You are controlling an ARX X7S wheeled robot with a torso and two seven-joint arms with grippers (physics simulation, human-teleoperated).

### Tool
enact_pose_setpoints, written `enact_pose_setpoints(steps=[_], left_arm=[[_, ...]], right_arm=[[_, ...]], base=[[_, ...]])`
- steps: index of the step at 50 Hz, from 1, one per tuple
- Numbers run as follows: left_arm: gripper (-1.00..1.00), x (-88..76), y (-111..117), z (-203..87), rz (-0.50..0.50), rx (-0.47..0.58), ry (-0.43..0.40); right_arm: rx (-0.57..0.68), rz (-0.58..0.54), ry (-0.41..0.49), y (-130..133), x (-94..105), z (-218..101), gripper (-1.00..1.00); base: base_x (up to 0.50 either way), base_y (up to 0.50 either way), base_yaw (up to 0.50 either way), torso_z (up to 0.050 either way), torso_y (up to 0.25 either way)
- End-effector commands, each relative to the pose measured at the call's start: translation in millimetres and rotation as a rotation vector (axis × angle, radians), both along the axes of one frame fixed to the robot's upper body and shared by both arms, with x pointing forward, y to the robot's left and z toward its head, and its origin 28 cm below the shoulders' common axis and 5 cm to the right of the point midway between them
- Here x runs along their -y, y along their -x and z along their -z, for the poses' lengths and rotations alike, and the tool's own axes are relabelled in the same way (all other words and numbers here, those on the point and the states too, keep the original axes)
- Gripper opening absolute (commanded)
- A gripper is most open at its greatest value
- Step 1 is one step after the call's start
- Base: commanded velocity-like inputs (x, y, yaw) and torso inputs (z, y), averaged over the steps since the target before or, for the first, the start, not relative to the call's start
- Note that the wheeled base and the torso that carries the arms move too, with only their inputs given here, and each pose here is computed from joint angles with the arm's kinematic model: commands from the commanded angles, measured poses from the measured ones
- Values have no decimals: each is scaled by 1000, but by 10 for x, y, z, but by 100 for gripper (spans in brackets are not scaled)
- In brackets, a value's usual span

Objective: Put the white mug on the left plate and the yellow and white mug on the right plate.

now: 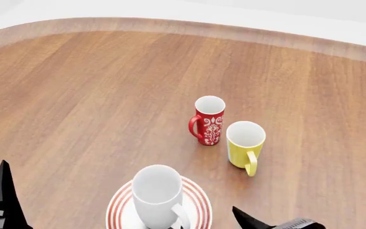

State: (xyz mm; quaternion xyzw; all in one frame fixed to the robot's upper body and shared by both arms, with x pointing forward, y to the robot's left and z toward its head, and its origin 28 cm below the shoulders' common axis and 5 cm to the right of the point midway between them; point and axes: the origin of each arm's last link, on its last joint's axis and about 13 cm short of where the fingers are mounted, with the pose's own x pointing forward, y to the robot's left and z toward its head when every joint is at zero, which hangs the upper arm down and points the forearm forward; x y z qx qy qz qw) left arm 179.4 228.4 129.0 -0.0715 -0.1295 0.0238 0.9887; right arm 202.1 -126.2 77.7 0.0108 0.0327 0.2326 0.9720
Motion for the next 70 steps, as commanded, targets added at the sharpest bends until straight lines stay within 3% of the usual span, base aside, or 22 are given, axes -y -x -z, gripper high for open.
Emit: enact_pose_setpoints(steps=[1,8,14,16,18,24,35,43,62,67,70], left_arm=[[100,-11,-7,-1,6,3,-2],[100,-15,2,-12,7,6,-4],[100,-15,10,-27,6,10,-3],[100,-14,7,-23,5,12,-5],[100,-11,7,-23,7,11,-4],[100,-14,9,-29,7,14,-1],[100,-2,24,-35,9,18,1],[100,7,39,-42,12,19,3],[100,12,40,-42,14,18,2],[100,-2,37,-46,12,19,7],[100,5,45,-47,11,19,7]], right_arm=[[175,33,-61,226,-7,-231,100],[240,105,-91,218,3,-313,100],[230,237,-105,115,94,-350,100],[240,303,-66,69,126,-343,100],[213,332,-115,8,163,-354,100],[192,389,-118,-141,201,-401,100],[144,420,-117,-439,196,-409,100],[67,411,-55,-639,160,-346,100],[41,414,-41,-651,192,-302,100],[23,417,-42,-889,166,-432,100],[-5,424,-35,-1164,170,-503,100]], base=[[0,0,0,0,0],[0,0,0,0,0],[0,0,0,0,0],[0,0,0,0,0],[0,0,0,0,0],[0,0,0,0,0],[0,0,0,0,0],[0,0,0,0,0],[0,0,0,0,0],[0,0,0,0,0],[0,0,0,0,0]])
